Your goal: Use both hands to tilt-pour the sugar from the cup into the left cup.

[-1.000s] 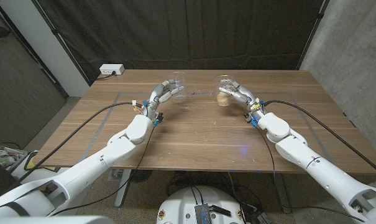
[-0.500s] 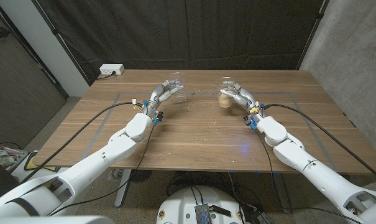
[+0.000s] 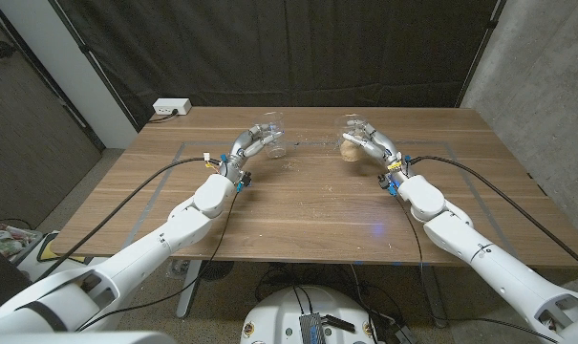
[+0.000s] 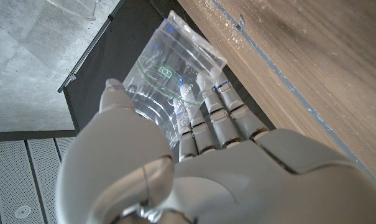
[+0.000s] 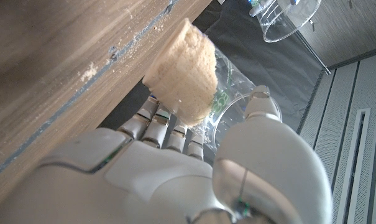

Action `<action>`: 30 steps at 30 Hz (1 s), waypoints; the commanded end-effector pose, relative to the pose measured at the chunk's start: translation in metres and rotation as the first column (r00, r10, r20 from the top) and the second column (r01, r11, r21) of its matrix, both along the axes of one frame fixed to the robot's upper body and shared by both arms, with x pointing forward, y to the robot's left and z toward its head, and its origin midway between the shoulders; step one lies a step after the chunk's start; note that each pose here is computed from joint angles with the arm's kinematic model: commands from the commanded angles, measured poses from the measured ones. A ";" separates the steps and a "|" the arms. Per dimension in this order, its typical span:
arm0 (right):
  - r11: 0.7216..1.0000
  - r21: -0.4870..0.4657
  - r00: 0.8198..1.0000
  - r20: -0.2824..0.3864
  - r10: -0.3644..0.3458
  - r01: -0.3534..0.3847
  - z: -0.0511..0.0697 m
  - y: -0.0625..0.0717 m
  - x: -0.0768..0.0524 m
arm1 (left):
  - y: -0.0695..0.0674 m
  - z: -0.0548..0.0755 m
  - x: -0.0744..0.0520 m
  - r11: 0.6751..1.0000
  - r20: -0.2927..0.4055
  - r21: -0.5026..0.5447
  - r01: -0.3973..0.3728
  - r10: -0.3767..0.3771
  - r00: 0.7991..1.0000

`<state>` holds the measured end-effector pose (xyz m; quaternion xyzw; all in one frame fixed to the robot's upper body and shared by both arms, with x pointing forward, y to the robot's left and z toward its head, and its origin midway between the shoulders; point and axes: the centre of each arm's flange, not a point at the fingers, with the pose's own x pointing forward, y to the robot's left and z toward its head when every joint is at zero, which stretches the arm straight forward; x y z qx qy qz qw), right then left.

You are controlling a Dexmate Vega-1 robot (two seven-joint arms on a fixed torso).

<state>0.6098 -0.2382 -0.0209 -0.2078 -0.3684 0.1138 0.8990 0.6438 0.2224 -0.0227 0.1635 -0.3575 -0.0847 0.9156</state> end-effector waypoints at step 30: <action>0.963 -0.254 0.994 0.083 -0.072 0.091 0.107 0.016 -0.055 | -0.021 -0.007 0.012 0.992 -0.050 0.114 0.056 -0.050 0.997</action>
